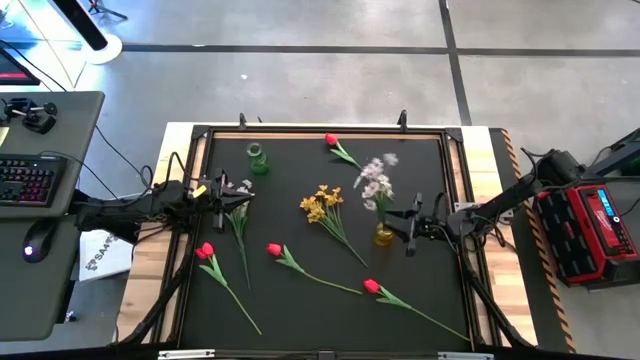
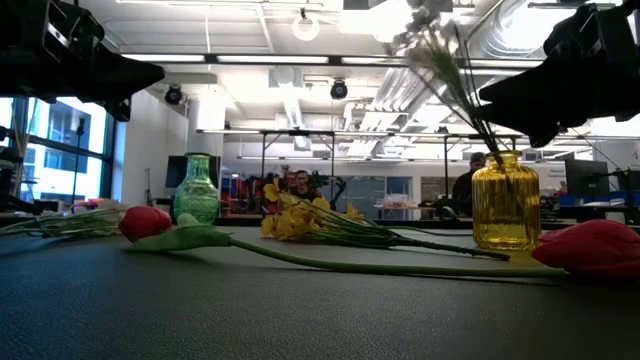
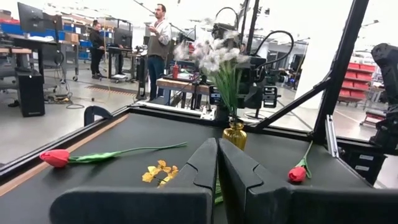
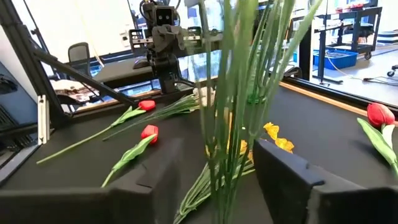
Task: Sort flowers into vase by color
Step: Put the right white flowers in the yellow vase
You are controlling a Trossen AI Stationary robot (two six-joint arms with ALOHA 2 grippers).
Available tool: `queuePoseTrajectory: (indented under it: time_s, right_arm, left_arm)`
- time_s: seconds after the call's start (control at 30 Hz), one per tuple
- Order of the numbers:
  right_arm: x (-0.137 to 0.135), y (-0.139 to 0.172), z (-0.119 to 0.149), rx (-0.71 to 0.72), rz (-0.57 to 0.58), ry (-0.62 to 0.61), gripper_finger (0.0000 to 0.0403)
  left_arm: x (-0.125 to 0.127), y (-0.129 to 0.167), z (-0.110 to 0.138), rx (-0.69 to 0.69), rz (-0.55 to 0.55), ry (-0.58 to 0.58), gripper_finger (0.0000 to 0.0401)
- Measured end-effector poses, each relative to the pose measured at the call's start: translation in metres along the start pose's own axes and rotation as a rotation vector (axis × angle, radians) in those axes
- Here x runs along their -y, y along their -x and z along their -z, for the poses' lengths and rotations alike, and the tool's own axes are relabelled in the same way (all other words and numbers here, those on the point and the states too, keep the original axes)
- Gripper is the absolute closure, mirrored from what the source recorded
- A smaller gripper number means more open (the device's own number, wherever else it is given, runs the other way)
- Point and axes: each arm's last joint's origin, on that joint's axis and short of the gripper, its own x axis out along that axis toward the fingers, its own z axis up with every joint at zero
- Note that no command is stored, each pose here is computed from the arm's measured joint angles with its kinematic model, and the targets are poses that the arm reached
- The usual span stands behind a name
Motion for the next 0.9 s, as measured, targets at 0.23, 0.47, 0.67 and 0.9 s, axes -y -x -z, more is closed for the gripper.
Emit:
queuePoseTrajectory:
  time_s: [0.23, 0.47, 0.67, 0.9]
  right_arm:
    - [-0.003, 0.002, -0.002, 0.008, -0.02, -0.009, 0.0188]
    - [-0.005, 0.003, -0.001, 0.005, -0.037, -0.008, 0.0187]
    - [-0.009, 0.002, -0.004, 0.006, -0.048, 0.008, 0.0187]
    - [-0.033, -0.014, -0.028, -0.022, -0.044, 0.141, 0.0188]
  left_arm:
    - [0.0, 0.0, 0.0, 0.0, 0.0, 0.016, 0.0398]
    - [0.0, 0.0, 0.0, 0.0, 0.0, 0.016, 0.0398]
    - [-0.001, 0.0, 0.0, 0.002, -0.018, 0.016, 0.0398]
    - [-0.001, 0.0, 0.0, 0.006, -0.051, 0.016, 0.0398]
